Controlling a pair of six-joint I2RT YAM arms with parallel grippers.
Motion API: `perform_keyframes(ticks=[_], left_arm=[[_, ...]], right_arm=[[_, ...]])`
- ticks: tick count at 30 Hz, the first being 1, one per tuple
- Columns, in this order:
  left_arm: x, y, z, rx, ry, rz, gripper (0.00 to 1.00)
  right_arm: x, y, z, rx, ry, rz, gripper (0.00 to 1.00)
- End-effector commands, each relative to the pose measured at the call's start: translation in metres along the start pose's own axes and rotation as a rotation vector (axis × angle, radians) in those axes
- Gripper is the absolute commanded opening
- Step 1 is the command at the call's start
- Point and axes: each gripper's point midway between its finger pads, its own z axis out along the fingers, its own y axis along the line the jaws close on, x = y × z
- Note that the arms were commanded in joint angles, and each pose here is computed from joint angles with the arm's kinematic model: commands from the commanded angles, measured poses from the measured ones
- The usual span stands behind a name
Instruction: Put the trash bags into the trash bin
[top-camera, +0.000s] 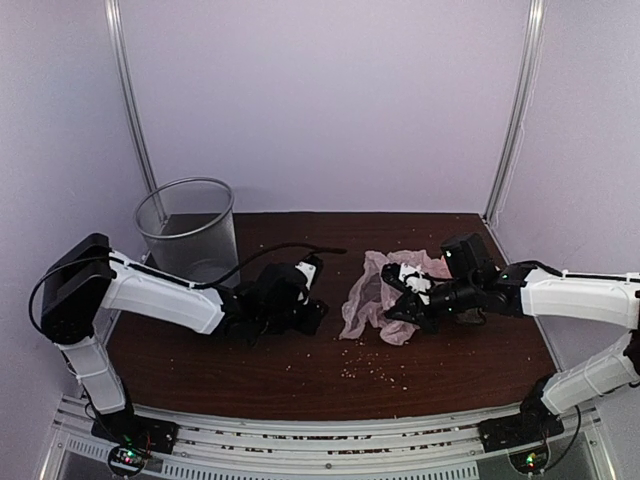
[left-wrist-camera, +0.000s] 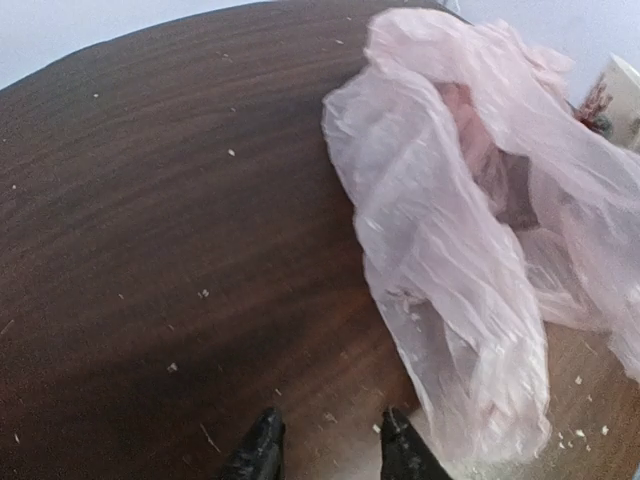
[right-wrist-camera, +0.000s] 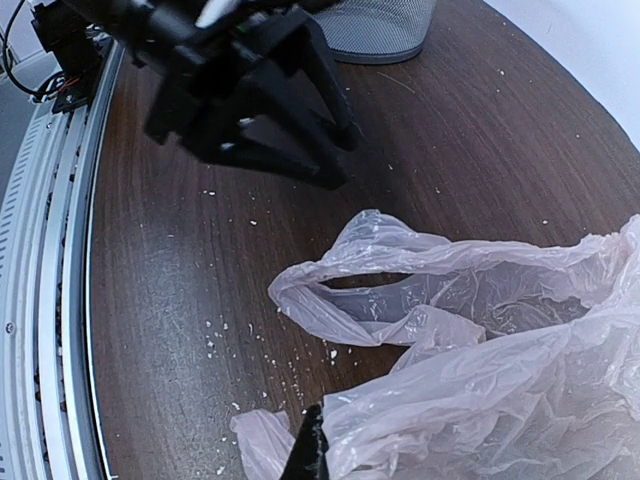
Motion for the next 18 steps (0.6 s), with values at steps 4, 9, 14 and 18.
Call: perform_keyframes(ticks=[4, 9, 14, 18], left_arm=[[-0.001, -0.018, -0.029, -0.001, -0.062, -0.016, 0.69], [0.016, -0.036, -0.033, 0.089, -0.051, -0.049, 0.76], [0.007, -0.078, -0.038, 0.272, -0.126, -0.017, 0.74], [0.001, -0.093, -0.029, 0.299, -0.142, -0.005, 0.68]], right_arm=[[-0.001, -0.007, -0.003, 0.034, 0.009, -0.032, 0.00], [0.000, -0.009, -0.005, 0.055, 0.013, -0.044, 0.00], [-0.001, -0.010, -0.005, 0.059, 0.013, -0.047, 0.00], [0.000, -0.011, -0.005, 0.065, 0.017, -0.052, 0.00]])
